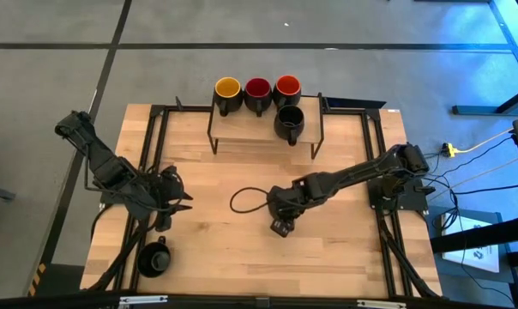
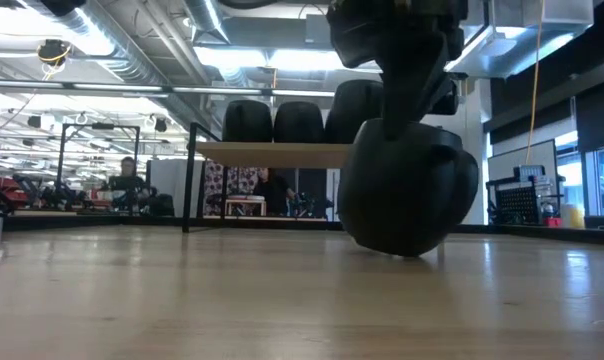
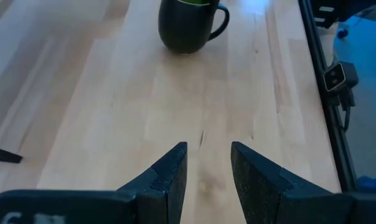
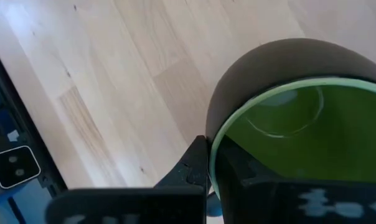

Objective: Place coffee mugs
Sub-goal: Put the green mug on the shelf

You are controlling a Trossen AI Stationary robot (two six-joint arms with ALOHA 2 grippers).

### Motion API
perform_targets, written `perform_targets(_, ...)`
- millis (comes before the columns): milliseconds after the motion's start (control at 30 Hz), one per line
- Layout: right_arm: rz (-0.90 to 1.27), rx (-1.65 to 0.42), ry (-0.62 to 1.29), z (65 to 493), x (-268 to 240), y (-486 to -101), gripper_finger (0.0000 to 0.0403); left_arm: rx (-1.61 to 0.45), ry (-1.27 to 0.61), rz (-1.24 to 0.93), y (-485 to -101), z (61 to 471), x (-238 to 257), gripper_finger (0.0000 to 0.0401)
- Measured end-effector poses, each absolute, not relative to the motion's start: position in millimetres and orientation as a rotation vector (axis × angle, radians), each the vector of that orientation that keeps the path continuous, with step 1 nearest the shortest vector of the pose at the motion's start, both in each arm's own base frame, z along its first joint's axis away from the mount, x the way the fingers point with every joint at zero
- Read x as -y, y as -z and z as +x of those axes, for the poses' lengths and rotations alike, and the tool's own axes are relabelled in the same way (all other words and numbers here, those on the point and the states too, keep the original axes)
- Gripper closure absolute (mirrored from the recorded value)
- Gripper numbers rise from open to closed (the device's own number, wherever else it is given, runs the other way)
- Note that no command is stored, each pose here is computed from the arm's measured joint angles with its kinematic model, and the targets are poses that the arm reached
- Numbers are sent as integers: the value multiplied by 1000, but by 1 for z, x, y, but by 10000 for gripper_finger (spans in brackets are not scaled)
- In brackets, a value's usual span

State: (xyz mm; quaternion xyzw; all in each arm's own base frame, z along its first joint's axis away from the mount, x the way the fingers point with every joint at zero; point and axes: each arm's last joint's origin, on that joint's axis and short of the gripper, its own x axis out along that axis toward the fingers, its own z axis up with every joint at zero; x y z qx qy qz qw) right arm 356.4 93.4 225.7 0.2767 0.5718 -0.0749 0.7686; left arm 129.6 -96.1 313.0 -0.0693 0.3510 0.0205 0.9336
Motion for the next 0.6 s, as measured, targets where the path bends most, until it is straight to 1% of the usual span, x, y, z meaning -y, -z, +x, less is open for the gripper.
perform_targets(267,583,-1248,141,357,-94,-224,384,-709,-55,-136,-313,130,96,282)
perform_targets(500,583,-1252,122,360,-95,-219,398,-707,-58,-145,-313,130,96,282)
perform_targets(600,591,-1241,113,361,-95,-218,383,-708,-59,-146,-313,130,96,282)
